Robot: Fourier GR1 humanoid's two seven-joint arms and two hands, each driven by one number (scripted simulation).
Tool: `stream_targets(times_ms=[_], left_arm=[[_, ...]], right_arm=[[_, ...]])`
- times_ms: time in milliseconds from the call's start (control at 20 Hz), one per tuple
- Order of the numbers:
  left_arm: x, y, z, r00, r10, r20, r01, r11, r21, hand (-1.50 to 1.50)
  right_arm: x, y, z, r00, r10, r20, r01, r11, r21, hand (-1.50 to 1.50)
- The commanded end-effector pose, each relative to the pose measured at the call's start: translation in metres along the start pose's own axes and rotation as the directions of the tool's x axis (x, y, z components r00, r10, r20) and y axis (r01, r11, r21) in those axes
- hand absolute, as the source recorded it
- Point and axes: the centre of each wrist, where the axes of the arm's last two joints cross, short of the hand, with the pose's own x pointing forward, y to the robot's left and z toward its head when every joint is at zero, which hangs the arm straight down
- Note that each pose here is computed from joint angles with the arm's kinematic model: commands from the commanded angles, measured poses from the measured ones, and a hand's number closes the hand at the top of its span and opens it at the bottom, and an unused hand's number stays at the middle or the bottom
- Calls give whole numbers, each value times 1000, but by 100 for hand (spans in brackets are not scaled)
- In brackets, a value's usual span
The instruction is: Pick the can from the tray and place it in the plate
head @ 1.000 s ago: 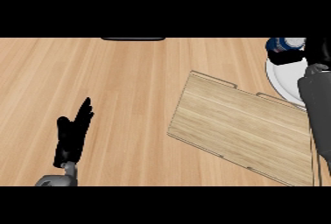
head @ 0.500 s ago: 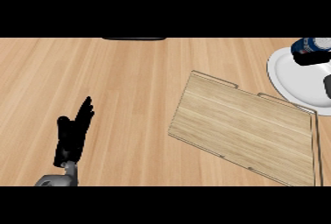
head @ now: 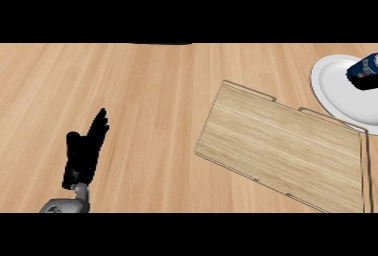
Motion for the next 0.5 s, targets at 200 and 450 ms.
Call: stream_targets(times_ms=[200,450], left_arm=[[-9,5,0,1000,-4,-5,4,1000,-17,0],[-4,11,-1,1000,-8,1,8,1000,-22,0]], right_arm=[[-48,1,3,995,40,-92,-10,950,314,150],[-53,-2,2,999,9,-33,4,921,389,-150]])
